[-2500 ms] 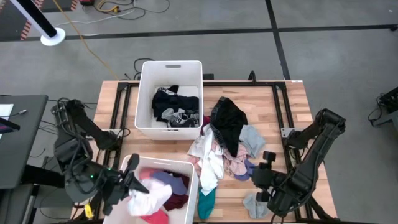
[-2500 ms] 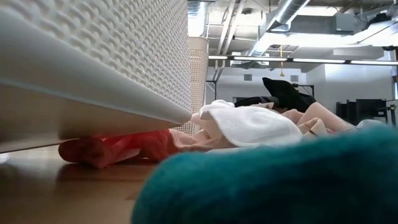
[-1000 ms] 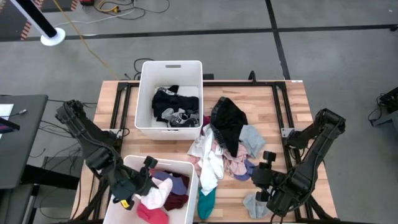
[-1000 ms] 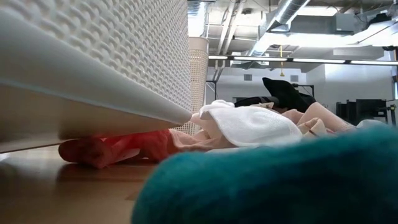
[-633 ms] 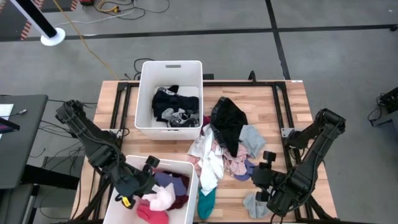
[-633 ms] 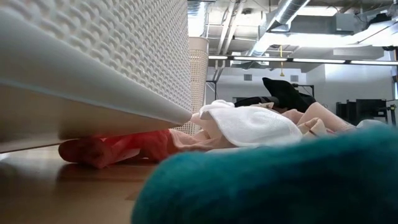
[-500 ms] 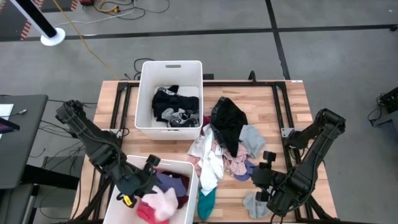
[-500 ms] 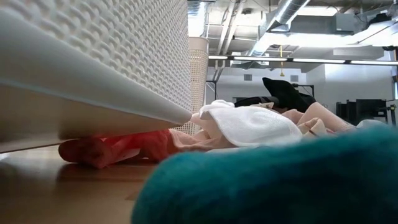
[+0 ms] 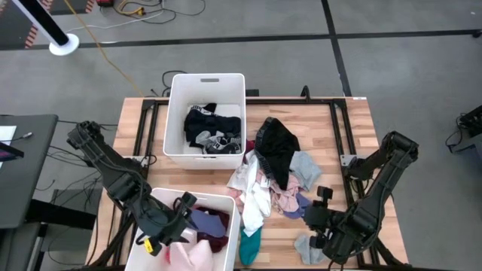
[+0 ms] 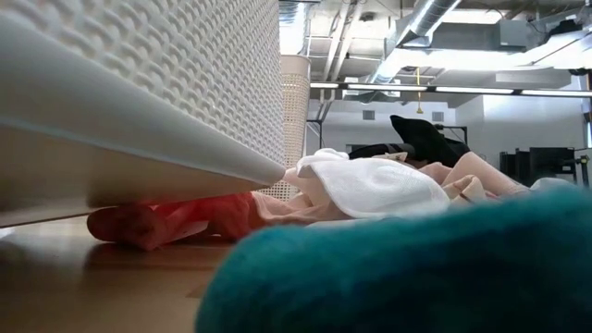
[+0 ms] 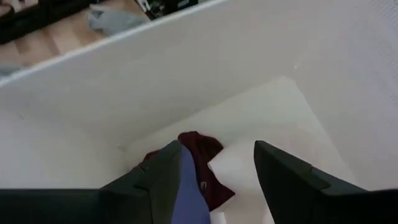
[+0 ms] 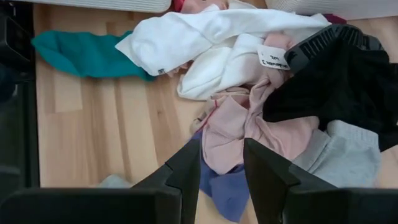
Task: Sort clothes
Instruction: Put the white sock into the bottom white laundry bin
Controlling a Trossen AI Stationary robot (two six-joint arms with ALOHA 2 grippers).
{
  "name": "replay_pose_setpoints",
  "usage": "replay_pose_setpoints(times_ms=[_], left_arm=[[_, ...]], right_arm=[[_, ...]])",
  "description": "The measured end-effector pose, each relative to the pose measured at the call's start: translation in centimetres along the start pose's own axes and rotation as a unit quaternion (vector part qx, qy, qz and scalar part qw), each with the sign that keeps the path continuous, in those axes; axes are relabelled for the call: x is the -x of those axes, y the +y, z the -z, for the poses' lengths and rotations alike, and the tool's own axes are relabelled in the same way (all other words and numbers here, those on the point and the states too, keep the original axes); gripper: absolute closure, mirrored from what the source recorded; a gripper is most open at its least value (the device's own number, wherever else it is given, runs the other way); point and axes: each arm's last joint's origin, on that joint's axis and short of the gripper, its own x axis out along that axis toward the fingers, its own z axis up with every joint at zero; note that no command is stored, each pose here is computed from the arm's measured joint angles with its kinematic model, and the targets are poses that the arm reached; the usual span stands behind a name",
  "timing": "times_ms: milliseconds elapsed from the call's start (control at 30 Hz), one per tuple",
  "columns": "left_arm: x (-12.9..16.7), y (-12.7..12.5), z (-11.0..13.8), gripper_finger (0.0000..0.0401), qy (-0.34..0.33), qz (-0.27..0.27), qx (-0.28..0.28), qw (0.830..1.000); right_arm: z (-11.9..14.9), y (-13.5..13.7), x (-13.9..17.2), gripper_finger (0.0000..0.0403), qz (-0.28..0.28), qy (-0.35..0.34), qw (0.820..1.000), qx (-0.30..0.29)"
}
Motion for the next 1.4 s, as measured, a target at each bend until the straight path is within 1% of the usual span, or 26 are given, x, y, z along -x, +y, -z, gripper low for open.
replay_pose_setpoints(times_ms=[133, 300, 467, 567, 667, 800, 967, 1167, 1267, 1400], left_arm=[[0.6, 0.0, -0.6, 0.0206, -0.014, 0.001, -0.014, 1.0], [0.8, 0.1, -0.9, 0.0206, -0.018, 0.001, -0.017, 1.0], [0.8, 0.1, -0.8, 0.0206, -0.014, 0.001, -0.017, 1.0], [0.8, 0.1, -0.8, 0.0206, -0.014, 0.001, -0.019, 1.0], [0.8, 0.1, -0.8, 0.0206, -0.014, 0.001, -0.017, 1.0], [0.8, 0.1, -0.8, 0.0206, -0.015, 0.001, -0.013, 1.0], [0.8, 0.1, -0.8, 0.0206, -0.015, -0.004, -0.012, 1.0], [0.8, 0.1, -0.8, 0.0206, -0.014, -0.005, -0.008, 1.0], [0.8, 0.1, -0.8, 0.0206, -0.014, -0.005, -0.008, 1.0], [0.8, 0.1, -0.8, 0.0206, -0.014, -0.005, -0.008, 1.0]], right_arm=[[0.0, 0.2, 0.0, 0.0254, -0.008, -0.004, 1.0, -0.009], [-0.1, 0.5, -0.4, 0.022, -0.018, -0.018, 1.0, -0.016], [0.5, 0.9, -3.7, 0.0183, -0.024, -0.034, 0.999, -0.012], [0.9, 0.9, -6.0, 0.017, -0.03, -0.046, 0.998, -0.009], [0.8, 1.0, -7.7, 0.0169, -0.046, -0.072, 0.996, -0.004], [0.0, 1.0, -9.7, 0.0168, -0.073, -0.125, 0.989, 0.01], [-0.9, 0.2, -11.6, 0.0168, -0.073, -0.174, 0.981, 0.034], [-2.2, -1.2, -13.1, 0.0168, -0.059, -0.21, 0.974, 0.06], [-2.8, -2.0, -14.0, 0.0168, -0.07, -0.225, 0.969, 0.07], [-3.7, -3.2, -14.9, 0.0168, -0.079, -0.224, 0.968, 0.076]])
